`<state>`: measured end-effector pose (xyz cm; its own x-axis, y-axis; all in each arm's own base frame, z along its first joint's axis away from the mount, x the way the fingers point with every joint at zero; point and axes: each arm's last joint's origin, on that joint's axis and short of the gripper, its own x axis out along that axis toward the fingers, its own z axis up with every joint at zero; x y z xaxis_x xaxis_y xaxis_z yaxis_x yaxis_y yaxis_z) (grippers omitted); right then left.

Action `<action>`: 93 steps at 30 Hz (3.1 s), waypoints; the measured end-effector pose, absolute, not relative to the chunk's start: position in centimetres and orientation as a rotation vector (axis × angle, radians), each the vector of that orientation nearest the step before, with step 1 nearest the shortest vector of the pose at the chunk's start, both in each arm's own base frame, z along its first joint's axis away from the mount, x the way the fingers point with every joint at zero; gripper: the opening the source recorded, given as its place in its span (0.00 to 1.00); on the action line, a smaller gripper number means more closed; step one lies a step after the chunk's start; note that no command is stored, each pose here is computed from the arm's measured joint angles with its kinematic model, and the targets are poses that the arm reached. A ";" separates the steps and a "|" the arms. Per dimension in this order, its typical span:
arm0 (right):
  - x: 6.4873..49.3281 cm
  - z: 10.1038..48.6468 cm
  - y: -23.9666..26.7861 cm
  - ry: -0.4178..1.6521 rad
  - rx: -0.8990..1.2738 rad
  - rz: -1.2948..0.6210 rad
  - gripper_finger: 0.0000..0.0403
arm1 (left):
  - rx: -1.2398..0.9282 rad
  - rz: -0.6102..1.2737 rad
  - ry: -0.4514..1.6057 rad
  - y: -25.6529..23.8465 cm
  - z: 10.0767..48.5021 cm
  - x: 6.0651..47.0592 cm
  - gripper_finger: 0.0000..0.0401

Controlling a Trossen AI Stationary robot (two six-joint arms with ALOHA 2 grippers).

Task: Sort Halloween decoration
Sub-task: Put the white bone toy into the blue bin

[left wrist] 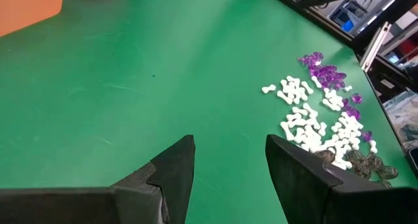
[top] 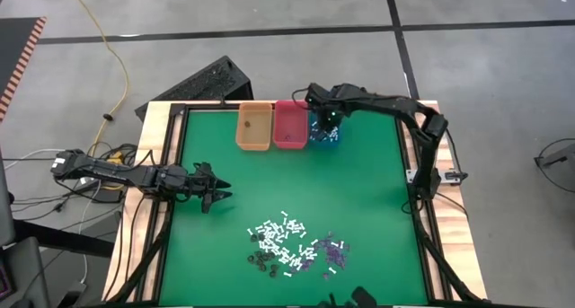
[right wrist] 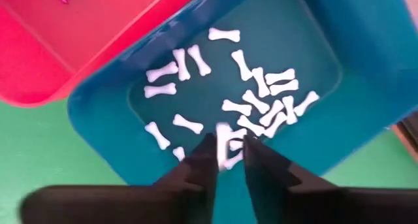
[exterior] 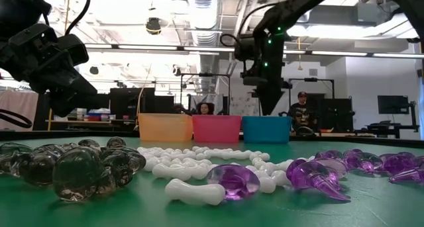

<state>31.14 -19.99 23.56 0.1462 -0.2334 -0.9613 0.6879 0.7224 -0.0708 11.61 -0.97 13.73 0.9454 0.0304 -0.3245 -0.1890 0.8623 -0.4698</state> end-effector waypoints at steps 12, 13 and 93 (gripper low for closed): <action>32.1 26.7 -16.2 1.167 0.362 -0.522 0.48 | -0.521 0.117 0.315 -1.0 13.7 11.6 0.45; 32.3 27.2 -15.2 1.152 0.352 -0.483 0.47 | -0.521 0.117 0.315 -1.0 13.7 11.6 0.45; 28.1 19.4 -4.4 1.126 0.200 -0.434 0.35 | -0.522 0.137 0.306 -0.9 13.7 11.6 0.45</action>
<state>28.07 -4.43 19.41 0.3580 -0.2345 -0.9038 0.4329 0.8993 -0.0619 11.62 -0.90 13.75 0.9456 0.0515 -0.3214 -0.2060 0.8591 -0.4686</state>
